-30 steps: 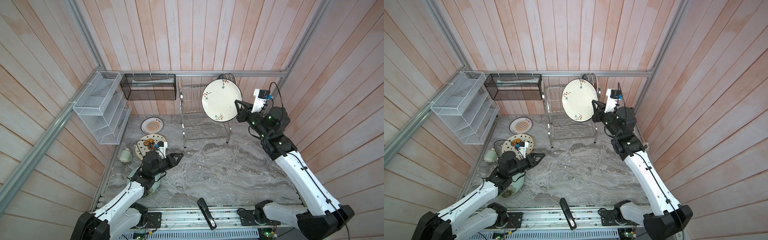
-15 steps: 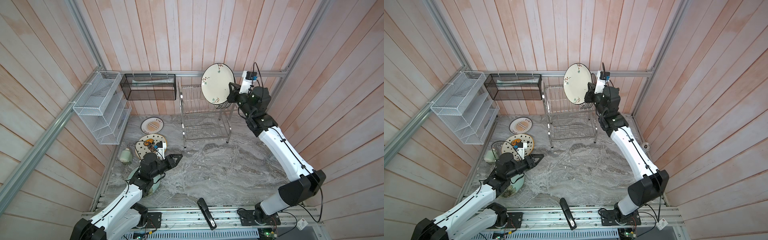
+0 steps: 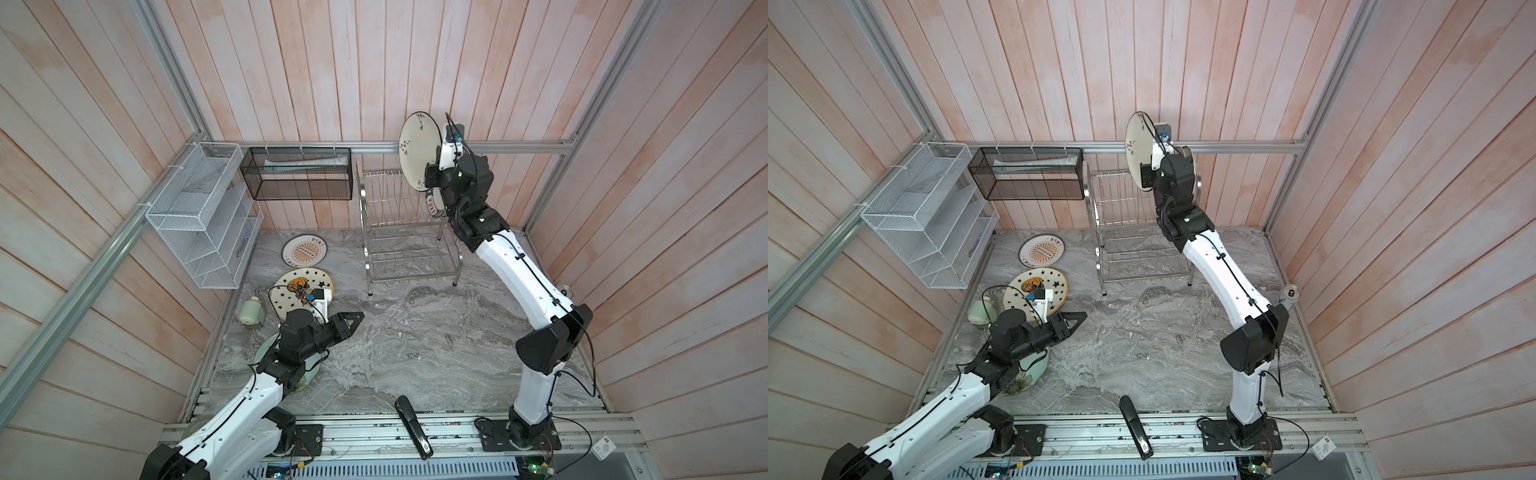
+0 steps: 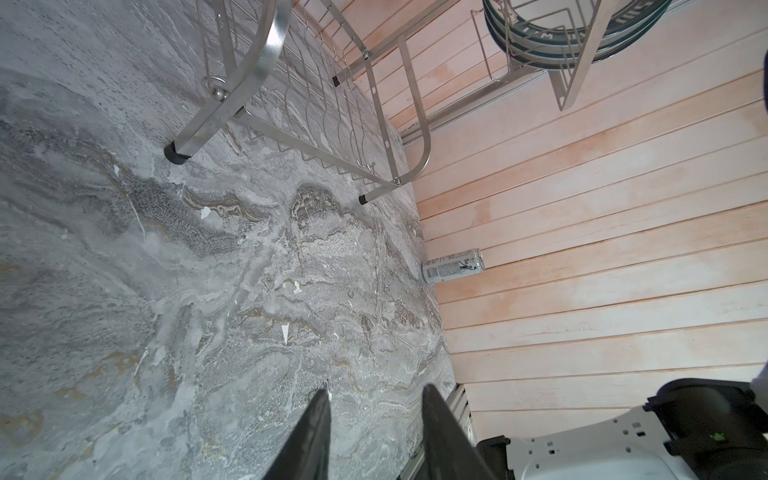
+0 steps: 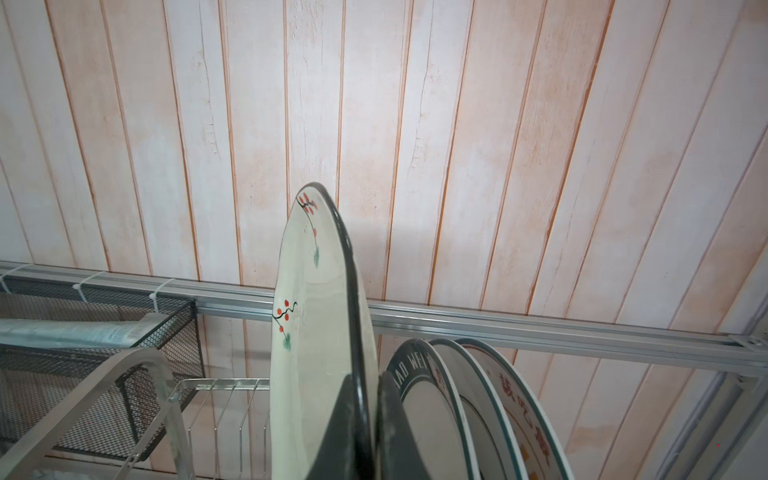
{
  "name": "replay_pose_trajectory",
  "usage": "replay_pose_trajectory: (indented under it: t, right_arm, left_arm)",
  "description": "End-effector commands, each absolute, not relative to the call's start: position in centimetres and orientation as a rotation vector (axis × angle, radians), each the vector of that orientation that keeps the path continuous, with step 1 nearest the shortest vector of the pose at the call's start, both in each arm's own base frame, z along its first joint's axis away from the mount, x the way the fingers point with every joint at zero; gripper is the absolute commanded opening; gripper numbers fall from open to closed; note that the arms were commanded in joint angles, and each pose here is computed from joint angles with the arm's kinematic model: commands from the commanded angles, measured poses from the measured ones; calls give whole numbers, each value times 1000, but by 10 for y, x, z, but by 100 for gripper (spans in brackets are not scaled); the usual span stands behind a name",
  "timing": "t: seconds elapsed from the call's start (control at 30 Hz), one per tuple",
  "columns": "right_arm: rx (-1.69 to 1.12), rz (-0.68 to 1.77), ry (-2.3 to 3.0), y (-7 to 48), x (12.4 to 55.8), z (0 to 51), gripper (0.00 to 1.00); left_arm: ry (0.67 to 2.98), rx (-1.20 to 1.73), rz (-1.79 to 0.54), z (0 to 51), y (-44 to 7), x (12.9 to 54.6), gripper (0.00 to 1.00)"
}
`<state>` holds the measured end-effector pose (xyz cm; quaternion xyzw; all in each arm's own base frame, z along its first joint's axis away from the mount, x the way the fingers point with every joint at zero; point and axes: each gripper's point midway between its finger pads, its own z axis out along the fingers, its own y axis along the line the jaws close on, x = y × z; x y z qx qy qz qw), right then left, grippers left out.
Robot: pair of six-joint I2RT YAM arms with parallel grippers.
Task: Load the plates into the dish rack
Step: 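Lift the berry plate with the right gripper up toward the dish rack, then lower the berry plate into the rack slot beside the green-rimmed plates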
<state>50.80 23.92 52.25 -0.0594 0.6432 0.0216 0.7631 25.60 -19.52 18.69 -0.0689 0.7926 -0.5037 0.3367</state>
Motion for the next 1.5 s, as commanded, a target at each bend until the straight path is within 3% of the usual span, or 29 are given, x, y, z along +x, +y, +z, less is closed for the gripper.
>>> replay_pose_trajectory:
  t: [0.0,0.5,1.47]
  right_arm:
    - [-13,-50,1257,216,489,577,0]
    - [-12,-197,1284,208,487,559,0]
    - [-10,-174,1323,201,474,530,0]
  left_arm:
    - [2085,-191,-1303,178,-193,251,38]
    - [2086,-187,-1304,177,-194,253,39]
    - [2087,-193,-1303,178,-193,252,39]
